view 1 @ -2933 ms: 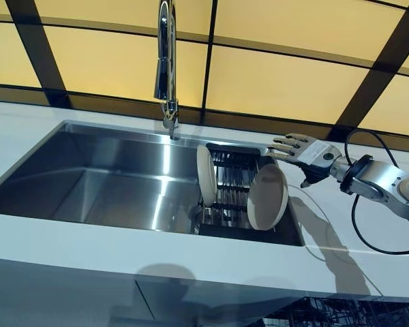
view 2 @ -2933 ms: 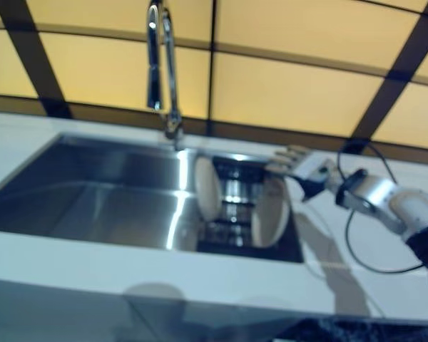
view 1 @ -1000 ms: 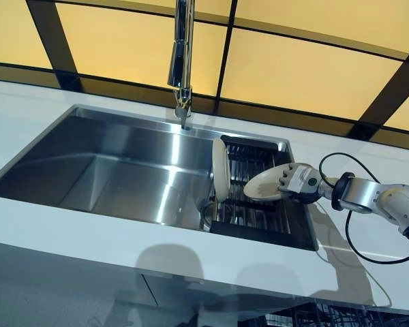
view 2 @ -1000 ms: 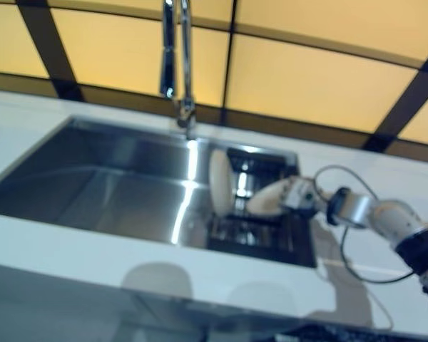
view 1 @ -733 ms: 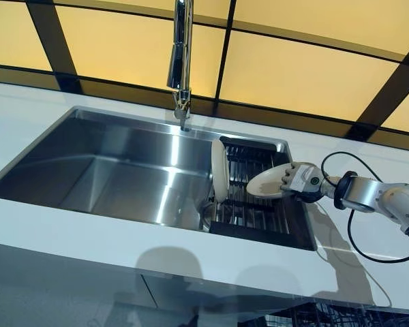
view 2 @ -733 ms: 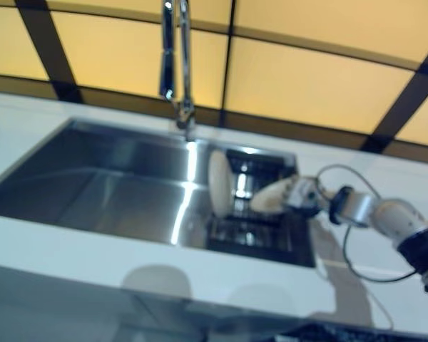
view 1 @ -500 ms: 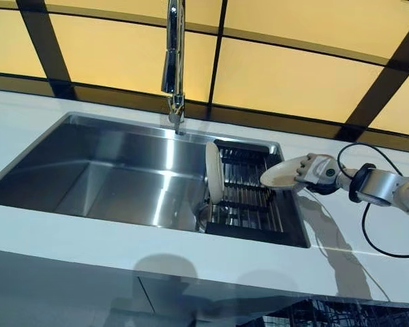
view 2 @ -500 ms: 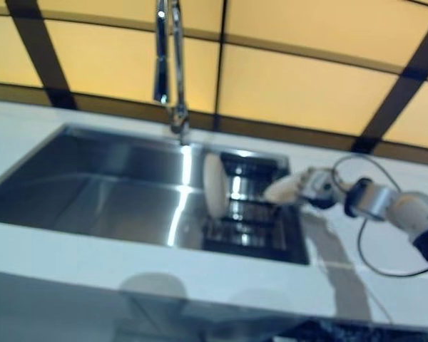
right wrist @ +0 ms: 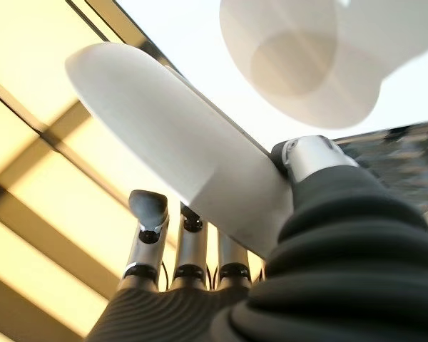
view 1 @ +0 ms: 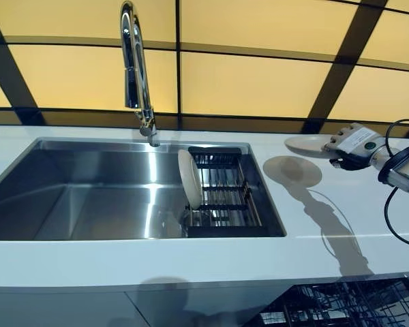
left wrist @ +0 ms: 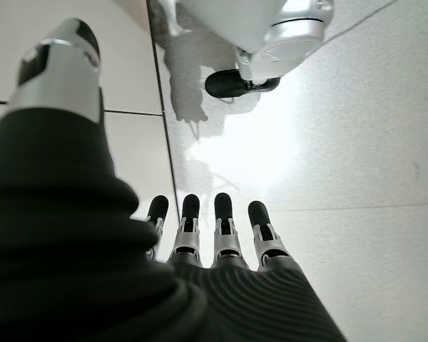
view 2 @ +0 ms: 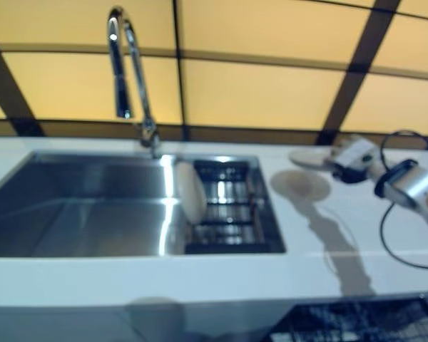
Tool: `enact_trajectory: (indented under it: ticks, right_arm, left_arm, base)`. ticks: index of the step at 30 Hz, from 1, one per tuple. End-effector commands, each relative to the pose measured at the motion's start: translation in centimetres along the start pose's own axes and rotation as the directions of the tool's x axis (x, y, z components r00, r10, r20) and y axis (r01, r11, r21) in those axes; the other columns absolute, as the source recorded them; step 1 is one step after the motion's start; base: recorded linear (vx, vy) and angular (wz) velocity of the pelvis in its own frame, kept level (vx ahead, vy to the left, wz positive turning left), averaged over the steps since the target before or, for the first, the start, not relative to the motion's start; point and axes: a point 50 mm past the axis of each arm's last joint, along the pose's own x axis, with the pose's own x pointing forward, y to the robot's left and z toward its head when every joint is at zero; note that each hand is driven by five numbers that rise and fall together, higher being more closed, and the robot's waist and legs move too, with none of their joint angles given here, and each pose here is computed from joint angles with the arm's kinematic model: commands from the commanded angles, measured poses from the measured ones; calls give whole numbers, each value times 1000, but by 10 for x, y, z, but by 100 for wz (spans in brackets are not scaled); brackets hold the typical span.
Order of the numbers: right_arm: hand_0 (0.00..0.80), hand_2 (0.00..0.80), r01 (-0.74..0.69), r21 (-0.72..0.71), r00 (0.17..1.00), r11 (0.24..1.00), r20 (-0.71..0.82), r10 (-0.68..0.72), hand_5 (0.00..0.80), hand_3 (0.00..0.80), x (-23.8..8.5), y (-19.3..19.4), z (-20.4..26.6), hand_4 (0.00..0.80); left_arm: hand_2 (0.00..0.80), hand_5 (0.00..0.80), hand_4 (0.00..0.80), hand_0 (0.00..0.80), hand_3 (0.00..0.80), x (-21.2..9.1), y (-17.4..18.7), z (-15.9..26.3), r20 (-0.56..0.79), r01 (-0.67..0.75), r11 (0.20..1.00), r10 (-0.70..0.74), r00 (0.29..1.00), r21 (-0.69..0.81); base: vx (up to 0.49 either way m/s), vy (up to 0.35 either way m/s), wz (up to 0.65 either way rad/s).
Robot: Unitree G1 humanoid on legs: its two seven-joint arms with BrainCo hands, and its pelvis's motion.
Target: Take plates into dishwasher
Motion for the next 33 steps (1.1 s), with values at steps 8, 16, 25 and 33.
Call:
enact_trajectory:
  ticks: [8,16,25,33]
  right_arm:
    - [800,800,138,33,967,990,-220,-127,800,800,-26,-22,-45,800]
    - [800,800,187,32,922,982,-350,-164,800,800,-38,-33,-70,800]
    - [800,800,218,80,876,973,-455,-159,800,800,-53,-12,-75,800]
    - [800,800,258,58,863,964,-463,-203,800,800,-37,-31,-81,800]
  left_arm:
    - [0,0,0,0,0,-4,29,-21,-119,-145,974,125,985,-174]
    - [0,0,0,0,0,-3,42,46,93,-149,975,165,982,-165]
    - [0,0,0,0,0,-1,26,69,125,-114,988,127,984,-102]
    - [0,0,0,0,0,-2,36,30,11,-179,974,182,983,-137]
  base:
    - [-9,-120,-9]
    - [-172,-25,17]
    - [-297,61,18]
    - [-218,84,-3]
